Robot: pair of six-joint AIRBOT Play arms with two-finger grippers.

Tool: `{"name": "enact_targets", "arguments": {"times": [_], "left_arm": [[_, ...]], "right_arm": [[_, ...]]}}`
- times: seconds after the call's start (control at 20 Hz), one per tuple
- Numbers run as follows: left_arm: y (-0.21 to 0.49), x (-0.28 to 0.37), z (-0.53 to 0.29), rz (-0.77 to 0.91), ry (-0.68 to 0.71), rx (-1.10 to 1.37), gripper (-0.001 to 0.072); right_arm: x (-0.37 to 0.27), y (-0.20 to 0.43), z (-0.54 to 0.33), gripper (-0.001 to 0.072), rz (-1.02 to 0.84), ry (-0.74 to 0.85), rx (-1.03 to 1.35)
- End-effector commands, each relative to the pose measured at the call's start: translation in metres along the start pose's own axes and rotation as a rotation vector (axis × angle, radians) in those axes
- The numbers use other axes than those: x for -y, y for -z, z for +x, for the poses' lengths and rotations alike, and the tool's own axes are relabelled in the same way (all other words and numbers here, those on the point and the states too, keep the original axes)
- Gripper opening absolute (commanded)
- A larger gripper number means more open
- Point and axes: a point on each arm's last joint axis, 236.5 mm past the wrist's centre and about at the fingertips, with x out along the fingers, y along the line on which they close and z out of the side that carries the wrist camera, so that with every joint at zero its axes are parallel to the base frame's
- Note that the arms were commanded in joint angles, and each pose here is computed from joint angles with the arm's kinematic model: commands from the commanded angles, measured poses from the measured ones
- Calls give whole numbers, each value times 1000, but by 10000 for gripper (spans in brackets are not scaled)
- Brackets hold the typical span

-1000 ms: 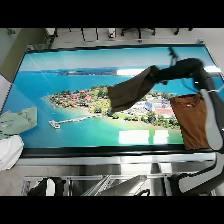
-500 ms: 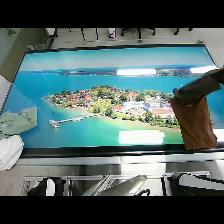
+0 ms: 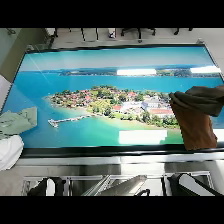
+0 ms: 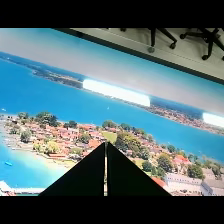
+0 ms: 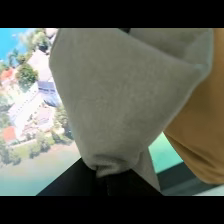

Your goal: Fold the shirts.

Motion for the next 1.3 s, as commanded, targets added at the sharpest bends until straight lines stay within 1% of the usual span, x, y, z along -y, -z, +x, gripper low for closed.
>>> {"name": "enact_targets", "arguments": {"times": [0.0, 0.15, 0.3, 0.35, 0.4, 0.45, 0.5, 0.7, 0.85, 0.95, 1.0, 1.05, 1.15, 1.2, 1.25], "left_arm": [[1, 0, 0, -1, 0, -3, 23], [1, 0, 0, -1, 0, -6, 23], [1, 0, 0, 17, 0, -6, 23], [1, 0, 0, 16, 0, -6, 22], [1, 0, 0, 16, 0, -6, 23], [1, 0, 0, 16, 0, -6, 22], [1, 0, 0, 17, 0, -6, 23], [1, 0, 0, 17, 0, -4, 23], [0, -2, 3, 11, 2, -7, 23], [1, -6, 9, -1, 2, -23, 23], [2, -8, 12, -11, 2, -35, 23], [5, -10, 16, -28, 2, -54, 23], [14, -5, 21, -51, 44, -103, 23], [17, 1, 23, -62, 77, -124, 23], [21, 6, 25, -62, 96, -140, 22]], "right_arm": [[34, 22, -3, 15, 107, 138, -29], [74, 45, 15, 16, 248, 264, -73], [95, 69, 43, 19, 337, 306, -139], [101, 76, 51, 50, 382, 315, -155], [104, 80, 58, 301, 425, 322, -163], [107, 82, 62, 720, 447, 328, -173], [108, 80, 65, 708, 447, 328, -176], [102, 60, 64, 708, 437, 300, -115], [83, 16, 37, 708, 366, 254, 30], [59, -16, 11, 702, 312, 191, 144], [40, -28, 2, 625, 256, 129, 181], [19, -34, -4, 437, 204, 59, 201], [-29, -32, -6, 198, 82, -84, 210], [-51, -26, -4, 18, -2, -128, 201], [-67, -15, 0, 16, -70, -140, 182]]}}
